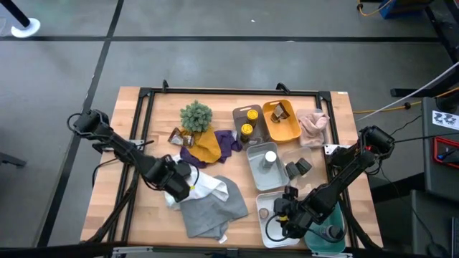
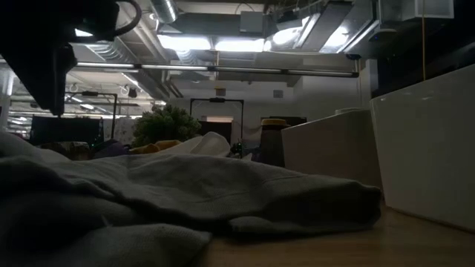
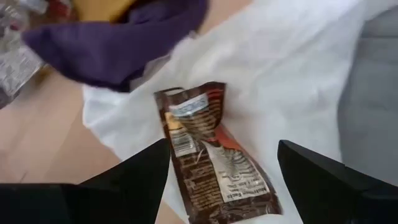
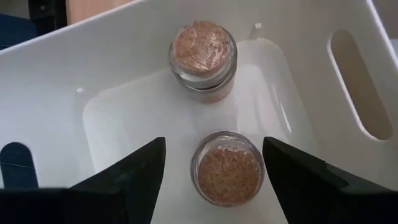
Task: Sort spices by type
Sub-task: Put the bottom orange seasoning pack into the yellow bin
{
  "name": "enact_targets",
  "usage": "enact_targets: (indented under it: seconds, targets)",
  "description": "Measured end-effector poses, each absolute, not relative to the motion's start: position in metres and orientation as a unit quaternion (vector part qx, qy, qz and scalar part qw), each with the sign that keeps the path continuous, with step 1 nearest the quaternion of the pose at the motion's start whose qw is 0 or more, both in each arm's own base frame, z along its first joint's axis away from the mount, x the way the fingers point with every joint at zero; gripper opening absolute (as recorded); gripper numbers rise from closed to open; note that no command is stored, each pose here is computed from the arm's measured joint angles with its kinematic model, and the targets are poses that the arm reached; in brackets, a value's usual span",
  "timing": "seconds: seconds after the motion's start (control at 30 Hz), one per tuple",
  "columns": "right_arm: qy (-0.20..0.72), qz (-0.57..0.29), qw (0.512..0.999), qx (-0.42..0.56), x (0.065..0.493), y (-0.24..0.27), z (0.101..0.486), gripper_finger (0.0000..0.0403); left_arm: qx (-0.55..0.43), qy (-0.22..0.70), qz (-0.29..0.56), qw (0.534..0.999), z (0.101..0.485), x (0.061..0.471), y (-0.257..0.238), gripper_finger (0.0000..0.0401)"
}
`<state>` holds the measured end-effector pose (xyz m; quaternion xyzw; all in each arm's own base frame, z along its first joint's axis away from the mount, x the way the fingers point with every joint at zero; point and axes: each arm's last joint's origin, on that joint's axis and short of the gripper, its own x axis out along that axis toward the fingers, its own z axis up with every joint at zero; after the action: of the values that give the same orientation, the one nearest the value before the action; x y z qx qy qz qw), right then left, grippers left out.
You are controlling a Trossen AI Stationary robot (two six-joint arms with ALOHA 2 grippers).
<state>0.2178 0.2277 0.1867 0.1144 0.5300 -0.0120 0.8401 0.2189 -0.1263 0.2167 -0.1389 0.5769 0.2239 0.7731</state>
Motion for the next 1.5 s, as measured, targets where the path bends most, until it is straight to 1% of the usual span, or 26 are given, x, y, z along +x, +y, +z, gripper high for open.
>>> enact_targets:
  seconds: [0.1,0.43,0.77,0.93,1.27,1.37,1.5]
  targets:
    - [0.525,-0.015,0.843,0.113,0.218,0.228,0.187,0.0269,-0.156,0.568,0.247,0.769,0.217,0.218,-0.126,0.0278]
    - [0.523,-0.018,0.845,0.112,0.218,0.227,0.187,0.0269,-0.18,0.538,0.273,0.777,0.217,0.212,-0.136,0.025]
    - [0.524,-0.016,0.844,0.112,0.218,0.227,0.187,0.0269,-0.196,0.516,0.29,0.782,0.217,0.208,-0.142,0.025]
    - [0.526,-0.014,0.843,0.112,0.218,0.228,0.187,0.0269,-0.185,0.52,0.306,0.776,0.207,0.211,-0.146,0.0251]
    - [0.514,0.016,0.853,0.091,0.227,0.237,0.216,0.0269,-0.133,0.55,0.339,0.752,0.171,0.221,-0.153,0.025]
    - [0.507,0.023,0.858,0.082,0.229,0.239,0.227,0.0269,-0.126,0.556,0.343,0.747,0.165,0.223,-0.155,0.0242]
    - [0.498,0.034,0.864,0.065,0.232,0.242,0.242,0.0269,-0.121,0.559,0.346,0.744,0.161,0.223,-0.155,0.0222]
